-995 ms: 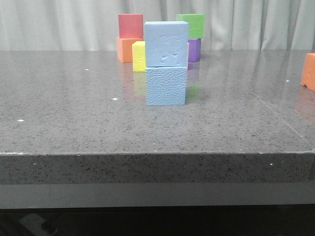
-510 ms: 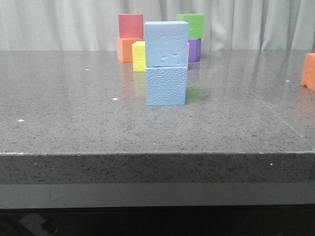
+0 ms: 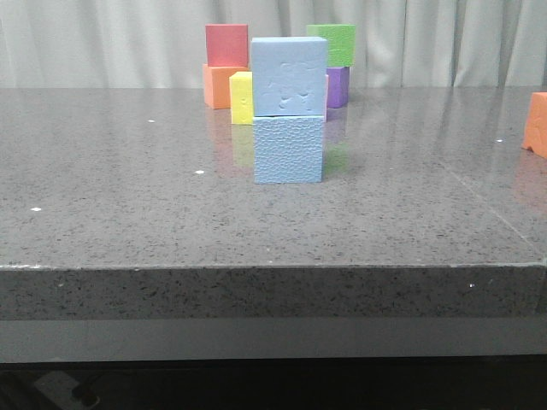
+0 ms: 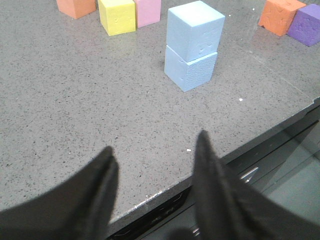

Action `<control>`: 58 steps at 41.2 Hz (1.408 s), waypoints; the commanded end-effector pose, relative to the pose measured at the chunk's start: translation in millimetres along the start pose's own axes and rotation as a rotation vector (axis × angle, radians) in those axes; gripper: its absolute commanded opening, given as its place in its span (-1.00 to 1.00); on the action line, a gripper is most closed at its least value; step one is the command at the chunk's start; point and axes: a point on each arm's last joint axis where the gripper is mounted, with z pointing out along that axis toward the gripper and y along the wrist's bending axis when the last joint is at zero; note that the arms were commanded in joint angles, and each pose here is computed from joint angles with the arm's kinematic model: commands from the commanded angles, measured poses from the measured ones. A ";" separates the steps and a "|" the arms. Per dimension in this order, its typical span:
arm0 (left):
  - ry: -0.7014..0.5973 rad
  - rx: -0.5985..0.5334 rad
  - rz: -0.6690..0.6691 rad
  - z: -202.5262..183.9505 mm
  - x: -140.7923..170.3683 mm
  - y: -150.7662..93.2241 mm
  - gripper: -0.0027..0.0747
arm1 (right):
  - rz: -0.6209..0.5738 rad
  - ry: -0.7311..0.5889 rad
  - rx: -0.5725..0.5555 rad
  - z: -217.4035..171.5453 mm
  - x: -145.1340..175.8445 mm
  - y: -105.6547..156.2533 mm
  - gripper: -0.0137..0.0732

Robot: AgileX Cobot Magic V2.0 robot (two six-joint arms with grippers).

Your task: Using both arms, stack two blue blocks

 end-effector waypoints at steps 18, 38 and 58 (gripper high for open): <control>-0.102 0.005 0.002 -4.2 -13.6 -0.6 -0.98 | -0.013 -0.107 0.019 -6.9 -13.3 -1.7 -0.96; -0.124 -0.045 -0.027 -9.8 0.3 4.9 -0.98 | -0.013 -0.106 0.018 -6.9 -13.2 -1.7 -0.96; -0.365 -0.461 -0.137 -14.8 75.3 28.4 -0.98 | -0.013 -0.106 0.018 -6.9 -13.2 -1.7 -0.96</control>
